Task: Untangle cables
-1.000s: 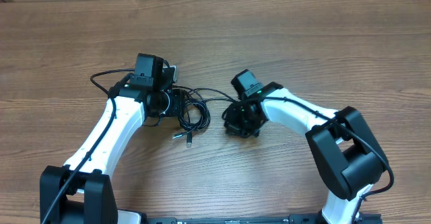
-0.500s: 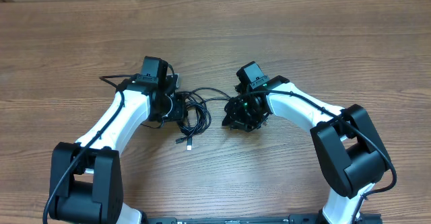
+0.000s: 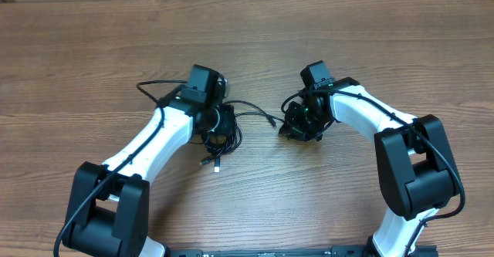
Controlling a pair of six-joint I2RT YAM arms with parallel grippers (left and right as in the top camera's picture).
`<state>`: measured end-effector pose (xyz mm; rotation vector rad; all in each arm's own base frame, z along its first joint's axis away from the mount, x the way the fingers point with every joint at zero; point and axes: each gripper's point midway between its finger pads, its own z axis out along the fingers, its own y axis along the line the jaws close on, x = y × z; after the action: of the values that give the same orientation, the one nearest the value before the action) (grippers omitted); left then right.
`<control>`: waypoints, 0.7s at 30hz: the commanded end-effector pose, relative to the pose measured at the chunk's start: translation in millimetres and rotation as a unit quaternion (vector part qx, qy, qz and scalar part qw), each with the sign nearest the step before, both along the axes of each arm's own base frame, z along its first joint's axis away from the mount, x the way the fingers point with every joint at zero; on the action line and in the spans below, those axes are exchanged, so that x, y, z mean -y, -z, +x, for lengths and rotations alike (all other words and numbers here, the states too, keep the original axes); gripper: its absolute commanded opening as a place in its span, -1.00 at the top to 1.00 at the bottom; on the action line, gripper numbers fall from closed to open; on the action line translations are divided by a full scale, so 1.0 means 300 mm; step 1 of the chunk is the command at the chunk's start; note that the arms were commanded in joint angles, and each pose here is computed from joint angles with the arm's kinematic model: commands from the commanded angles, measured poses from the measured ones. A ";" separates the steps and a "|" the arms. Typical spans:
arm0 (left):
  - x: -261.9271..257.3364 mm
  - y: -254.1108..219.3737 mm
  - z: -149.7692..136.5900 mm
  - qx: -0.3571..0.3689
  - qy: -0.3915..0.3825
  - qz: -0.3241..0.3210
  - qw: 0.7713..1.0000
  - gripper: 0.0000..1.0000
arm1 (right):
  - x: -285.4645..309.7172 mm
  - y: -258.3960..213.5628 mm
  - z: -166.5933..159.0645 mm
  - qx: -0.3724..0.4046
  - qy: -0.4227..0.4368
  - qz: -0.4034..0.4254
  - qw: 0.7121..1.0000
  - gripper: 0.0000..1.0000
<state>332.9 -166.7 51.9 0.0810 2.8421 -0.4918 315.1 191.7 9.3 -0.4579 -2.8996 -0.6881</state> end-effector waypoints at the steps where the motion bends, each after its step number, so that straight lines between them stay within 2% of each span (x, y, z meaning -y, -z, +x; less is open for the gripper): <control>1: 0.023 0.021 0.010 0.002 -0.014 0.027 1.000 0.37 | -0.018 -0.007 0.006 0.008 -0.012 0.003 1.000 0.56; 5: 0.032 0.068 -0.007 0.006 -0.002 0.075 0.997 0.29 | -0.021 -0.008 0.013 0.012 -0.012 0.005 1.000 0.55; 12: 0.050 0.086 -0.022 0.020 0.013 0.115 0.993 0.27 | -0.022 -0.008 0.014 0.013 -0.012 0.005 1.000 0.54; 21: 0.028 0.002 0.004 0.022 0.006 0.148 0.989 0.14 | -0.023 -0.009 0.018 0.016 -0.012 0.006 1.000 0.53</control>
<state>319.9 -174.8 38.7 0.1780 2.8948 -0.1107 316.2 194.7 9.7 -0.4383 -2.9095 -0.6988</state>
